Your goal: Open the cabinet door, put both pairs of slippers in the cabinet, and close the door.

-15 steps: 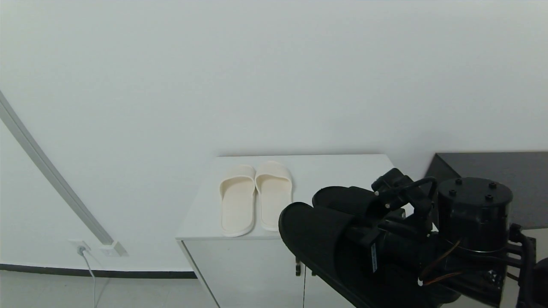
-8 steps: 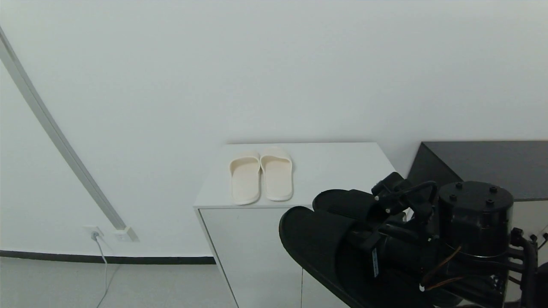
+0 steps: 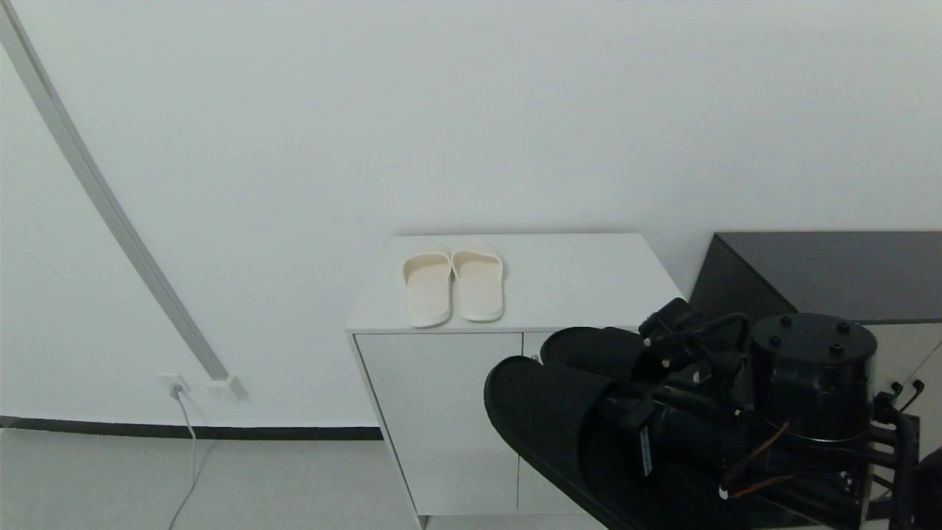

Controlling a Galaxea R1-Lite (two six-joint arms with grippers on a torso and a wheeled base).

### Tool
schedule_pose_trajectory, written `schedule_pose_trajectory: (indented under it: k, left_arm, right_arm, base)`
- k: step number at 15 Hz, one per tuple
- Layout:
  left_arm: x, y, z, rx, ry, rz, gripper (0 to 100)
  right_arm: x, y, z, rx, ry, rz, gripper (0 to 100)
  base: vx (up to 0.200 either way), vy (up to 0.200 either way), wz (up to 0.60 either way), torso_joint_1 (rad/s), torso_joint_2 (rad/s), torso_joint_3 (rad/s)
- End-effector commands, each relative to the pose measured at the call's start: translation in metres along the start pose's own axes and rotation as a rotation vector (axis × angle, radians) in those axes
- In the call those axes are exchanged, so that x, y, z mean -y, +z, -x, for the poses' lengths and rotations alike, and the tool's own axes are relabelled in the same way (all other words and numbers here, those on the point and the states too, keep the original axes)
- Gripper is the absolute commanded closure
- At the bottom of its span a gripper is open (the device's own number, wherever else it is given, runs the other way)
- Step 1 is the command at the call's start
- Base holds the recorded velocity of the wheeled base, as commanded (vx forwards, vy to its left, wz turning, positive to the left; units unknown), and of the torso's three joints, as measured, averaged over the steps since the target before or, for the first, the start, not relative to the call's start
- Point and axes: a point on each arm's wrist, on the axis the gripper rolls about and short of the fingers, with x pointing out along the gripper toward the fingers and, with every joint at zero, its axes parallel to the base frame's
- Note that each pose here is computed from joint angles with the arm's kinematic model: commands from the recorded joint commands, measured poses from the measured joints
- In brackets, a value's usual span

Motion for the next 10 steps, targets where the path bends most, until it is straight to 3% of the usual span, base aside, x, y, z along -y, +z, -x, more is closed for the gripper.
schedule_pose_trajectory:
  k: [1, 7, 10]
  left_arm:
    - [0.0, -0.0001, -0.0001, -0.002, 0.0, 0.0, 100]
    - [0.0, 0.0, -0.0001, 0.0, 0.0, 0.002, 100]
    - [0.0, 0.0, -0.0001, 0.0, 0.0, 0.0, 100]
  right_arm:
    - [-0.0001, -0.0009, -0.0011, -0.004, 0.001, 0.0, 100]
    - [-0.0001, -0.0027, -0.0023, -0.012, 0.002, 0.0, 100]
    - [0.0, -0.0045, -0.0018, -0.016, 0.002, 0.001, 100]
  base:
    - [0.0, 0.0, 0.0, 0.0, 0.0, 0.0]
    - [0.0, 0.0, 0.0, 0.0, 0.0, 0.0]
    - [0.0, 0.0, 0.0, -0.128, 0.31, 0.165]
